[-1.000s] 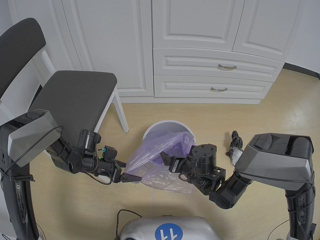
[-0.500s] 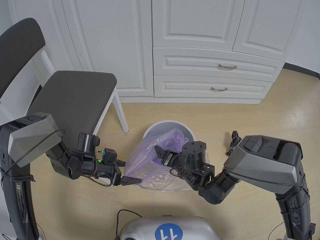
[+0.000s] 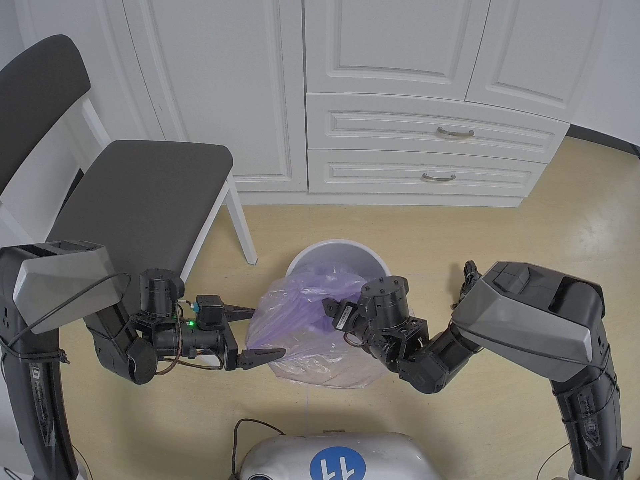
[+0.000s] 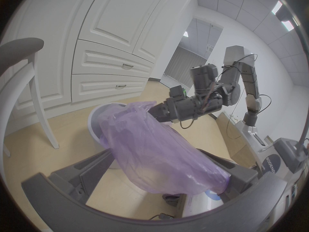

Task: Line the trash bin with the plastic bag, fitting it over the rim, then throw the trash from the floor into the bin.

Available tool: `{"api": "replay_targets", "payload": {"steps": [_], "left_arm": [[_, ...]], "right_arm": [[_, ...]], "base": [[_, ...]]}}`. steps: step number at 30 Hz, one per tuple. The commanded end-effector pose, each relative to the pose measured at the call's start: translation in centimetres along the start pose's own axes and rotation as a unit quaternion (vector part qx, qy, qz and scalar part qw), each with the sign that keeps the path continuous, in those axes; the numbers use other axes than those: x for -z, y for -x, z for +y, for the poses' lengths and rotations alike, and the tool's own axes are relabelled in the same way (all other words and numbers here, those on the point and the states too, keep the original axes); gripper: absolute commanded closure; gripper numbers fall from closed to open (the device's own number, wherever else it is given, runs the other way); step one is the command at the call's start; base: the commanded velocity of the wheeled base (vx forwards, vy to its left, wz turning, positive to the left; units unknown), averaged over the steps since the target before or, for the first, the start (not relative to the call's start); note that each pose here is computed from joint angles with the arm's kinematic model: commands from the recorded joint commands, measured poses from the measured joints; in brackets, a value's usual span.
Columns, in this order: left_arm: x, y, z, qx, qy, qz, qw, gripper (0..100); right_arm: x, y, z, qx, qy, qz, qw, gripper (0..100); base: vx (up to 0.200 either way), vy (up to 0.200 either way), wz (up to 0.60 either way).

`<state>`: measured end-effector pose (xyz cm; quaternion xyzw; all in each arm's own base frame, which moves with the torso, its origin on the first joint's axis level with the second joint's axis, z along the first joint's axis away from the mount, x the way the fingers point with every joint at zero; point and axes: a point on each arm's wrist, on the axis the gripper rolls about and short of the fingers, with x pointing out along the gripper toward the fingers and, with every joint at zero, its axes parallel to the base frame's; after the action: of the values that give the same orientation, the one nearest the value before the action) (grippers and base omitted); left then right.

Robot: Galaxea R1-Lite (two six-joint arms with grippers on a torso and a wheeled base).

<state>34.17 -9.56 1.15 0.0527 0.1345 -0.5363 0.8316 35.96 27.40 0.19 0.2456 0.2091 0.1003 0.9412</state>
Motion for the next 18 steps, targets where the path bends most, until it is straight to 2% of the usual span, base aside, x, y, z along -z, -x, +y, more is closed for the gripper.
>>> {"api": "replay_targets", "payload": {"steps": [1,3,4,5,6,8,9,12,13,14,16,17,18], "left_arm": [[-0.1,-0.3,-0.5,0.009,0.013,-0.005,0.9999,0],[-0.2,-0.7,-0.4,0.008,0.024,-0.005,0.9997,0],[-0.4,-1.4,0.1,0.005,0.05,-0.008,0.9987,0],[-0.4,-1.5,0.1,0.005,0.053,-0.009,0.9986,0],[-0.7,-2.0,0.4,-0.014,0.09,-0.011,0.9958,0],[-1.2,-2.4,0.7,-0.036,0.116,-0.016,0.9925,0],[-2.1,-3.0,0.9,-0.062,0.143,-0.025,0.9874,0],[-2.7,-3.6,1.0,-0.08,0.164,-0.033,0.9827,0],[-3.8,-4.5,1.0,-0.104,0.19,-0.049,0.975,0],[-4.3,-4.8,1.1,-0.112,0.201,-0.055,0.9717,0],[-4.8,-5.2,1.1,-0.12,0.212,-0.055,0.9683,0],[-4.8,-5.2,1.1,-0.121,0.213,-0.054,0.9679,0],[-4.9,-5.3,1.2,-0.128,0.222,-0.043,0.9656,0]], "right_arm": [[-2.8,0.4,0.0,0.009,-0.007,-0.016,0.9998,0],[-3.4,0.9,-0.1,0.01,-0.006,-0.015,0.9998,0],[-3.8,2.1,-0.2,0.009,0.004,-0.003,0.9999,0],[-3.9,2.2,-0.2,0.008,0.006,-0.002,1.0,0],[-4.2,3.5,-0.3,-0.009,0.026,0.015,0.9995,0],[-4.4,4.4,-0.4,-0.02,0.041,0.024,0.9987,0],[-4.3,5.3,-0.6,-0.026,0.061,0.039,0.9971,0],[-4.1,6.0,-0.7,-0.031,0.077,0.047,0.9954,0],[-3.8,6.9,-1.2,-0.031,0.11,0.062,0.9915,0],[-3.5,7.5,-1.6,-0.03,0.133,0.071,0.9881,0],[-3.2,8.1,-2.2,-0.036,0.163,0.082,0.9824,0],[-3.2,8.2,-2.2,-0.037,0.166,0.082,0.9821,0],[-2.9,8.7,-2.5,-0.052,0.186,0.074,0.9784,0]], "base": [[0.0,0.0,0.0],[0.0,0.0,0.0],[0.0,0.0,0.0],[0.0,0.0,0.0],[0.0,0.0,0.0],[0.0,0.0,0.0],[0.0,0.0,0.0],[0.0,0.0,0.0],[0.0,0.0,0.0],[0.0,0.0,0.0],[0.0,0.0,0.0],[0.0,0.0,0.0],[0.0,0.0,0.0]]}}
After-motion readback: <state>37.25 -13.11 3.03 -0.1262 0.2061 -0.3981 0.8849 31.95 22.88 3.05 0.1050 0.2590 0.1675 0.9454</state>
